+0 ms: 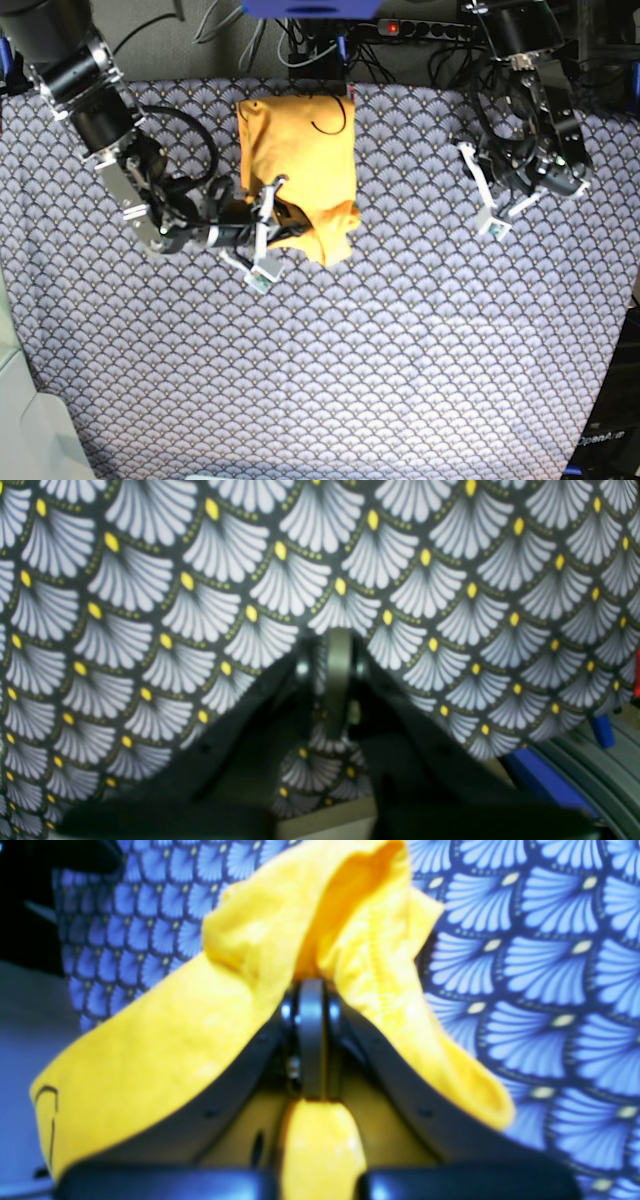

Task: Fold the T-shirt properly
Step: 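Press and smooth the bundle's hem end with the right gripper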

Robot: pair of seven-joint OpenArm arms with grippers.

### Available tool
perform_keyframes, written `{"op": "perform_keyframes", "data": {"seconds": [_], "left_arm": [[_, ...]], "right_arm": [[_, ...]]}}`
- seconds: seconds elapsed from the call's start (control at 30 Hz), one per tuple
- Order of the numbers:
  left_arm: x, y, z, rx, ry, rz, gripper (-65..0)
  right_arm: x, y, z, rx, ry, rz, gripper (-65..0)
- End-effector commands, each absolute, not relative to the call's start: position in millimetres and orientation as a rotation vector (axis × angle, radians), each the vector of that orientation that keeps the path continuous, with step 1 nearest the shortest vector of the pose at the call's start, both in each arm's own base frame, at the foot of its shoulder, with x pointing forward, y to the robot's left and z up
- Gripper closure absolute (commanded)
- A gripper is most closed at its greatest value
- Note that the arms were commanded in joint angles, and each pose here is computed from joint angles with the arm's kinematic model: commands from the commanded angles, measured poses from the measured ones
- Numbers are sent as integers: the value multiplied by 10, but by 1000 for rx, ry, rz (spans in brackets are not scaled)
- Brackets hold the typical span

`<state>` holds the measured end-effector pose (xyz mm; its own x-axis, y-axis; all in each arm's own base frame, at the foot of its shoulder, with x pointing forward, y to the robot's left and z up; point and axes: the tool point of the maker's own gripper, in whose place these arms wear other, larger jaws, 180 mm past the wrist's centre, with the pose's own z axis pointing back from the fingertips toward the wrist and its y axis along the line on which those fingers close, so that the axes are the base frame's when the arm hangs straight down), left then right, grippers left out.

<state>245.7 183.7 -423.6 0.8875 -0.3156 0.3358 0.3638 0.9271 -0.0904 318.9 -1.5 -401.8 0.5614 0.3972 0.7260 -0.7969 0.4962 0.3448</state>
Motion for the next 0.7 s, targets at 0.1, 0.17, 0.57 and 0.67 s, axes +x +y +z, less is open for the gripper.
{"op": "perform_keyframes", "data": {"seconds": [0.1,0.17,0.57,0.67], "left_arm": [[2563,1847,-4137,-145,-364,-361,-39],[2563,1847,-4137,-145,-364,-361,-39],[2480,1853,-4186,-147,-344,-360,-39],[2460,1859,-4197,-147,-340,-360,-39]], "right_arm": [[3331,20,-3593,699,-696,891,0],[3324,106,-3392,693,-732,941,0],[2928,557,-3231,796,-751,991,0],[2903,573,-3235,813,-759,978,0]]}}
